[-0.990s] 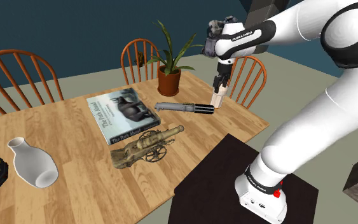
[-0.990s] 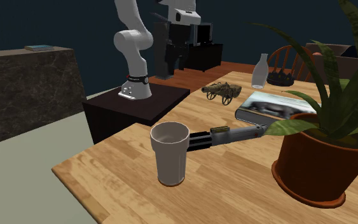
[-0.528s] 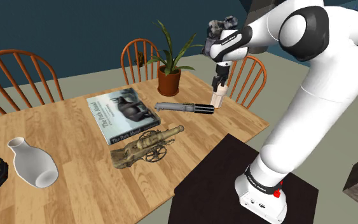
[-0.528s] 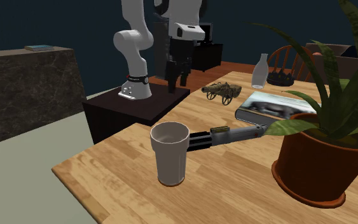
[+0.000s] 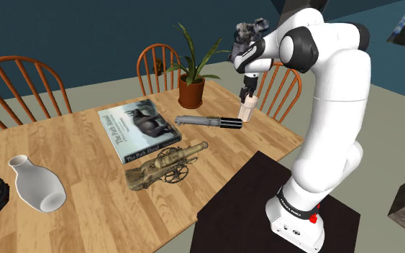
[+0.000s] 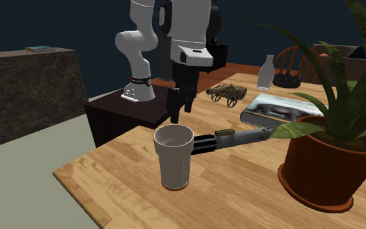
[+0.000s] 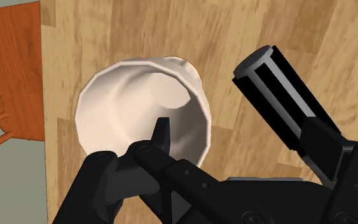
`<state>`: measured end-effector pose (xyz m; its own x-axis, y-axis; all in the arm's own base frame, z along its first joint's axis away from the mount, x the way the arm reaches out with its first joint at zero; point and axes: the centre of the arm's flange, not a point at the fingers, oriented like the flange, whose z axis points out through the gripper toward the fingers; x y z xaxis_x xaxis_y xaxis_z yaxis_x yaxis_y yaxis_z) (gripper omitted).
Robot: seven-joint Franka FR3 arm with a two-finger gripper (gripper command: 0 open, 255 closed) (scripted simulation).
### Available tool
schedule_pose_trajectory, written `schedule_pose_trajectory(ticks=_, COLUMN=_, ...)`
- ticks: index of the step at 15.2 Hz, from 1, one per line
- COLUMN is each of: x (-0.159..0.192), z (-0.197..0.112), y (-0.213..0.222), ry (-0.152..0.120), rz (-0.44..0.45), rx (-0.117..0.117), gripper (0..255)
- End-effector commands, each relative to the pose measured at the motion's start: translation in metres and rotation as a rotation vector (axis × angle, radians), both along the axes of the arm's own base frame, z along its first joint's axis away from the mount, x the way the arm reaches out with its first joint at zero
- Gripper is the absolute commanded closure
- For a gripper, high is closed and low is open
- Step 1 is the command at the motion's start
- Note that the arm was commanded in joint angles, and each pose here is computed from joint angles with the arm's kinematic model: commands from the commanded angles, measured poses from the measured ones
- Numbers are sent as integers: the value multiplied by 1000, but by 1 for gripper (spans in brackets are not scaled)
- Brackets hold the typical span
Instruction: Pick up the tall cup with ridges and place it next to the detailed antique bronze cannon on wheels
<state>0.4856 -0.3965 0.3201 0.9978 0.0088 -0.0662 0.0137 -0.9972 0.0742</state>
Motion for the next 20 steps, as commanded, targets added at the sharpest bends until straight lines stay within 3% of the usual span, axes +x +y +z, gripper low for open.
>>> schedule_pose_trajectory(ticks=1, x=10, z=-8, y=-18, ry=-5, rz=-2, rx=-5, gripper=0)
schedule_pose_trajectory(ticks=9, x=7, z=-48, y=-21, ry=-5, rz=-2, rx=-5, gripper=0)
schedule_pose_trajectory(ticks=16, x=7, z=-48, y=-21, ry=-5, rz=-2, rx=-5, gripper=0)
schedule_pose_trajectory(ticks=17, x=7, z=-48, y=-21, ry=-5, rz=-2, rx=-5, gripper=255)
schedule_pose_trajectory(ticks=20, x=7, z=-48, y=-21, ry=-5, rz=-2, rx=-5, gripper=255)
